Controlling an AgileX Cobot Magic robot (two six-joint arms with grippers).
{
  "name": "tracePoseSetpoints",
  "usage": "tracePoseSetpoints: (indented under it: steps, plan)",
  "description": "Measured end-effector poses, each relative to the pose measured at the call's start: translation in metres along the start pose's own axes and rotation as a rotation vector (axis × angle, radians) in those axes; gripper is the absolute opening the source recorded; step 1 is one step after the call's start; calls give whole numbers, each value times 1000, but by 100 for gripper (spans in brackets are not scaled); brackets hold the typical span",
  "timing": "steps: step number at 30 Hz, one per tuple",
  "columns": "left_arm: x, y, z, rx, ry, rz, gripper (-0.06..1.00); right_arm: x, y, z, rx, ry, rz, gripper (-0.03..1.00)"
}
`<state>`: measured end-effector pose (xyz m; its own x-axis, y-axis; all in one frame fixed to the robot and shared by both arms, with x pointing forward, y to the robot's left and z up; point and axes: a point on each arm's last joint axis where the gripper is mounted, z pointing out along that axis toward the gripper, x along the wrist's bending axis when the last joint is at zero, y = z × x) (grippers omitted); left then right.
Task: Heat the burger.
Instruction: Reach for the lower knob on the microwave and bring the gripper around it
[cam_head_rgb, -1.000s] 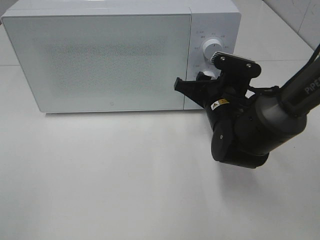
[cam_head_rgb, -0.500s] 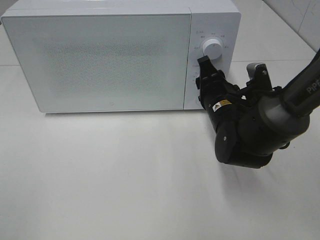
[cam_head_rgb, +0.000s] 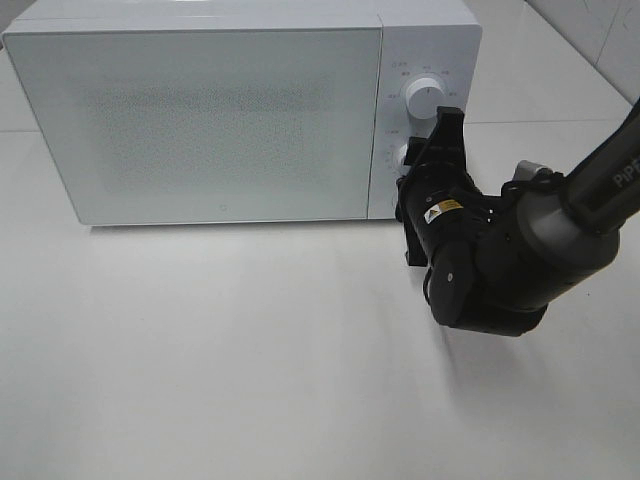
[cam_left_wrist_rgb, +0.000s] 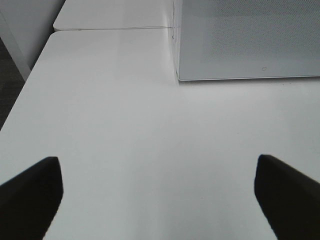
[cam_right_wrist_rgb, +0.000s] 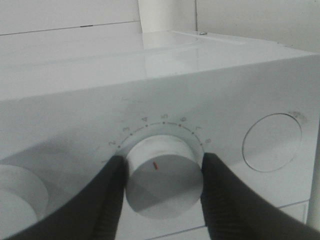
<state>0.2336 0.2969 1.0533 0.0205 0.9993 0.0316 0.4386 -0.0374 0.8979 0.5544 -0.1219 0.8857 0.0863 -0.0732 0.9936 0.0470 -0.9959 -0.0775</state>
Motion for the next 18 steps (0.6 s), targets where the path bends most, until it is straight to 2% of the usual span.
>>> tracePoseSetpoints:
  steps: [18]
  plan:
    - [0, 0, 0, 0, 0, 0, 96, 0, 0, 0, 2, 0, -34, 43]
